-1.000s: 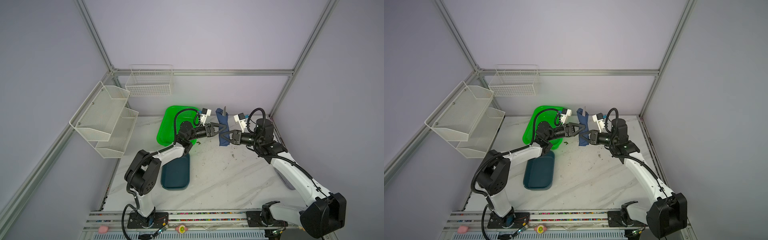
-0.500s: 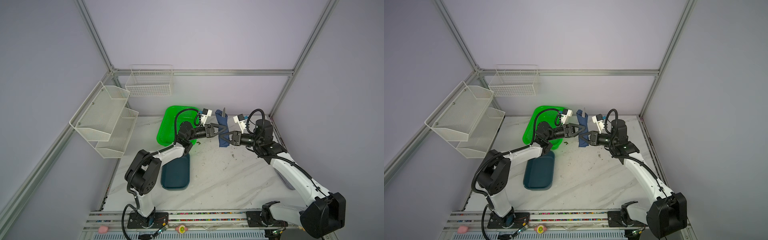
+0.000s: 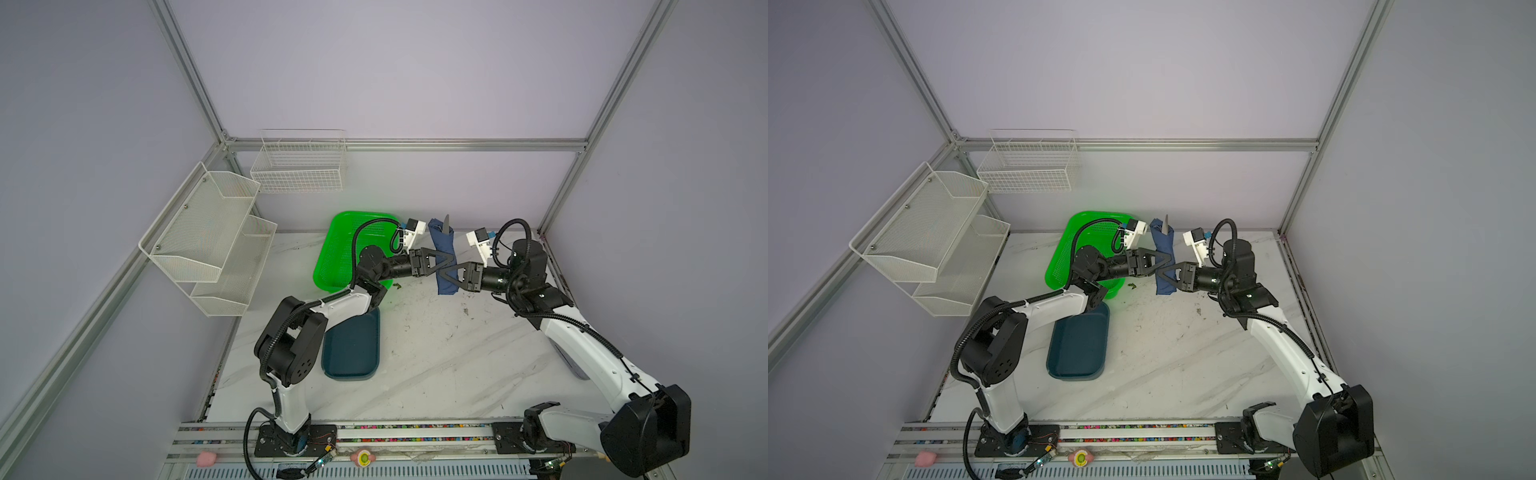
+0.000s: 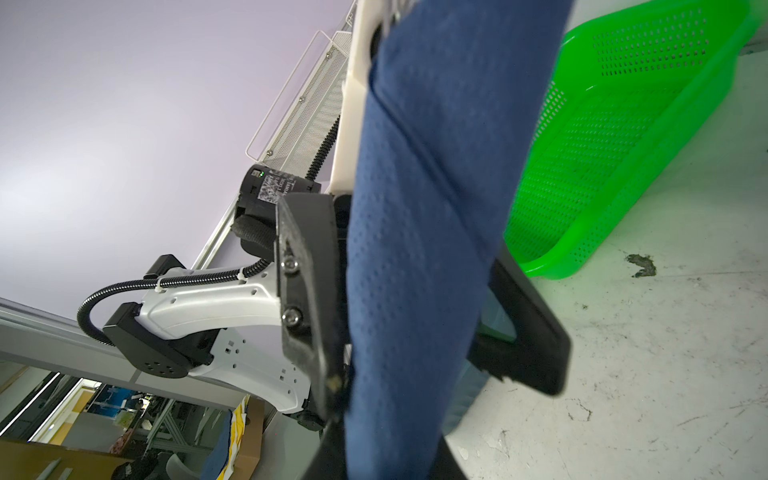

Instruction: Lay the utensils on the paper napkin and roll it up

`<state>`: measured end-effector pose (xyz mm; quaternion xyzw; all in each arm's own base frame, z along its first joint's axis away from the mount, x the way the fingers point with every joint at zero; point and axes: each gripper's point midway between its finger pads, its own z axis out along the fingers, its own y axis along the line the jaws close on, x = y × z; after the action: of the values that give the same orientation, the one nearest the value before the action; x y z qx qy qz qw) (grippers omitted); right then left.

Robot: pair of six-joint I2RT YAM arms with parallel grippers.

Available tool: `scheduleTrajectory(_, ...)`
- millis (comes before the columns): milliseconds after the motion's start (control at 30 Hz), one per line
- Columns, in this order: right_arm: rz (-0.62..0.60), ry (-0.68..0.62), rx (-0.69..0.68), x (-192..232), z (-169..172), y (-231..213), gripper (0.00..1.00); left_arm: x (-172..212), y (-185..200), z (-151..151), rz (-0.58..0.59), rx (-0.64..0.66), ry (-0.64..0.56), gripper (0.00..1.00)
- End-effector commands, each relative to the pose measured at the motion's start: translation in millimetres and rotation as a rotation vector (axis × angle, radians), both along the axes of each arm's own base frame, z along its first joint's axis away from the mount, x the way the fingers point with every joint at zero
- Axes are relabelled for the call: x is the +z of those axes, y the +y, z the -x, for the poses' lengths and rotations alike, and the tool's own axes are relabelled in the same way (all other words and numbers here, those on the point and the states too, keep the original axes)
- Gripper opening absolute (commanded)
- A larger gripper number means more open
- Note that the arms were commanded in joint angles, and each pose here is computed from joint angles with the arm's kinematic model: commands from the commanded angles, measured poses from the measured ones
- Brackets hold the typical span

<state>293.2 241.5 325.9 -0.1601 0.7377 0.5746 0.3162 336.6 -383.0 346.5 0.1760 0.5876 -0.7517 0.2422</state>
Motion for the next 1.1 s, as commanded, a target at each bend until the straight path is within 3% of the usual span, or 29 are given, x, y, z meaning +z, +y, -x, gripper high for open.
scheduleTrajectory(0,-0.033,-0.085,0.039,19.1,10.7,1.9,0.19,55.1,2.6,12.3,0.098,-0.033,-0.156,0.41)
scheduleTrajectory(267,-0.005,-0.085,0.035,13.6,11.6,0.6,0.21,62.2,5.6,16.5,0.115,-0.031,-0.182,0.25)
scheduleTrajectory(567,0.004,-0.075,0.018,9.9,12.5,-1.3,0.24,68.2,9.3,18.3,0.130,-0.010,-0.206,0.15)
scheduleTrajectory(733,-0.003,-0.063,0.028,9.0,17.5,-2.0,0.29,73.2,10.9,22.0,0.145,-0.016,-0.227,0.12)
scheduleTrajectory(833,-0.027,-0.051,0.038,12.3,22.3,-2.3,0.37,76.6,12.5,25.2,0.158,-0.023,-0.240,0.12)
scheduleTrajectory(1067,-0.047,-0.035,0.045,10.9,23.3,-3.0,0.40,79.9,13.1,28.6,0.163,-0.031,-0.249,0.12)
